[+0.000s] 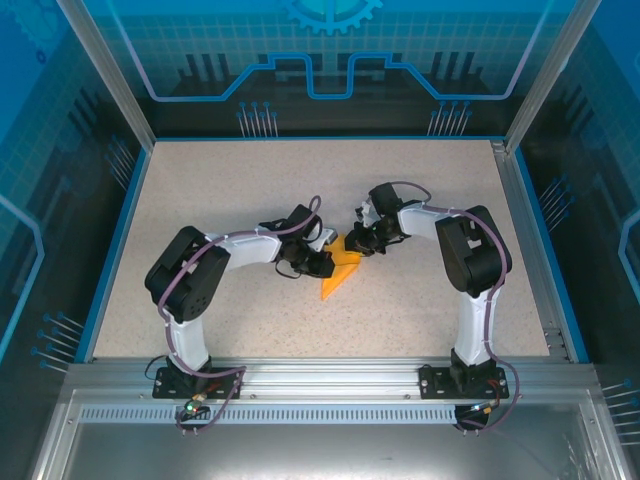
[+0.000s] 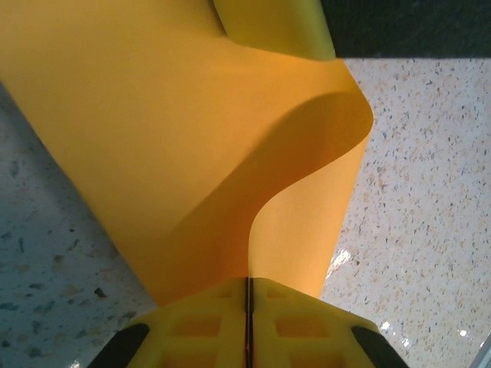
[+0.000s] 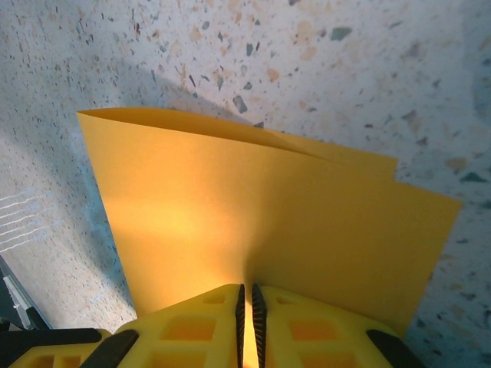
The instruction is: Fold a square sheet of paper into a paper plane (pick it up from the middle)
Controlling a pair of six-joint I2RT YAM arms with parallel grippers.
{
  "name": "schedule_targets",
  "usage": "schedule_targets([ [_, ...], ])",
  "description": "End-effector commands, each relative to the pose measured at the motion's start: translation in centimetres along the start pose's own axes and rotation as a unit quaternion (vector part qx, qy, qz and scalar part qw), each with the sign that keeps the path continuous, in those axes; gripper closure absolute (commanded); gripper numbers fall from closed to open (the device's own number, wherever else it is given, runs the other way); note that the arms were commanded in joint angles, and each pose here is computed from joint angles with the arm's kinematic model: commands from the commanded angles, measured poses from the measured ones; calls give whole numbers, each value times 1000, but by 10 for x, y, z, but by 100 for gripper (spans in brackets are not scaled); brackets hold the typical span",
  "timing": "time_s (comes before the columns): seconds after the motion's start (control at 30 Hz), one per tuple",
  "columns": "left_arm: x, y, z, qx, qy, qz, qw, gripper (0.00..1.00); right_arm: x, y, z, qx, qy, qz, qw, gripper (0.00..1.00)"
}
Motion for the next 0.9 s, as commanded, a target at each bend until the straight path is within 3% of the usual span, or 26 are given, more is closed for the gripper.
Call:
schedule_targets([
  [0.0, 0, -7, 6, 2, -9, 0, 1000, 91, 14, 14, -28, 22, 52, 23, 998, 85],
  [0.87, 4, 0, 15, -12, -24, 5, 1000, 90, 15, 15, -31, 25, 56, 25, 998, 84],
])
Point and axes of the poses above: each hand's point on the last joint's axis, 136 mm out from that joint toward the fingers, its own x axis out along the fingers, its own z axis along the line the jaws close on, y = z × x, the point moved 1 cm from there along -x, back along the fingers, and after that the axes turned 11 degrees about x, right-handed, at the moved point
